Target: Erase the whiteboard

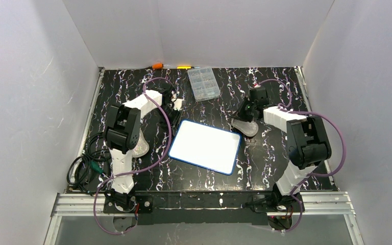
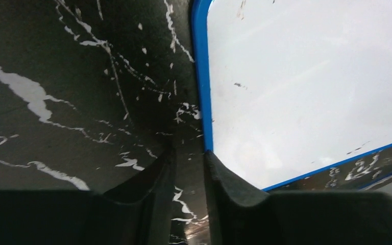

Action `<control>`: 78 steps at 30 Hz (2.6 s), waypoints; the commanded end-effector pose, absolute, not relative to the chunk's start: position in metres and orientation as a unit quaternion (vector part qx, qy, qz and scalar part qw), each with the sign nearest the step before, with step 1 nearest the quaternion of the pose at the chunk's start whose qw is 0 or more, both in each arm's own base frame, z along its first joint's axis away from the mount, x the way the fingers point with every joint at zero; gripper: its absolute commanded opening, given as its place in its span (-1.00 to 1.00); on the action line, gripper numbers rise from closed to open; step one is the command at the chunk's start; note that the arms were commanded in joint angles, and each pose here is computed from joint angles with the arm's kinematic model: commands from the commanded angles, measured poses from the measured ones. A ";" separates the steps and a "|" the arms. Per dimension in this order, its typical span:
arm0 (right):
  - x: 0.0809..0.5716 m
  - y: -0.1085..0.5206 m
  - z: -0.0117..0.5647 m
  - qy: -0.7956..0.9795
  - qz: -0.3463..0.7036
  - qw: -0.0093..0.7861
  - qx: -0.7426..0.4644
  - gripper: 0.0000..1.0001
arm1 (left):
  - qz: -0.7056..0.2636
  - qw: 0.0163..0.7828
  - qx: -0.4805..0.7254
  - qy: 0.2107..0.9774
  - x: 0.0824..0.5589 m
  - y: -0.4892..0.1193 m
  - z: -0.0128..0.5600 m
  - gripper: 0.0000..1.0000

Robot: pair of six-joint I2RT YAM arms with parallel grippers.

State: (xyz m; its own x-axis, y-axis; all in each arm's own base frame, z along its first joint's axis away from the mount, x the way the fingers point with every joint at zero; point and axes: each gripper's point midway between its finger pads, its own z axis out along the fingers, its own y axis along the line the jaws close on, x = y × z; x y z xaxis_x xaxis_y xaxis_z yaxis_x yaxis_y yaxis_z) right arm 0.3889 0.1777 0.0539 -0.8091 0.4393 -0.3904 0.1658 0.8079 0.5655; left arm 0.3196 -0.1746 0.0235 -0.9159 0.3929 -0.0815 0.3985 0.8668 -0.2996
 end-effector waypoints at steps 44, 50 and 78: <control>0.300 0.250 0.011 0.955 0.238 0.177 0.016 0.62 | 0.073 0.120 0.432 0.891 0.301 -0.156 0.017 0.29; 0.259 0.237 0.012 0.950 0.241 0.187 0.063 0.64 | 0.048 0.108 0.404 0.907 0.315 -0.179 0.012 0.27; 0.278 0.206 0.010 0.963 0.157 0.214 0.035 0.77 | -0.031 0.043 0.381 0.923 0.239 -0.194 0.001 0.20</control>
State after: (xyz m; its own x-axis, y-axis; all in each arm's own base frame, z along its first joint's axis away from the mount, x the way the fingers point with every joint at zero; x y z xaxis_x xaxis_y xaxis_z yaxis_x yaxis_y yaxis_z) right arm 0.2923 0.2145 0.0343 -0.8699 0.1473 -0.4707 -0.0357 0.9331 0.3579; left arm 0.2404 -0.1716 0.0174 -0.6763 0.7351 -0.0479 0.7327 0.6780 0.0597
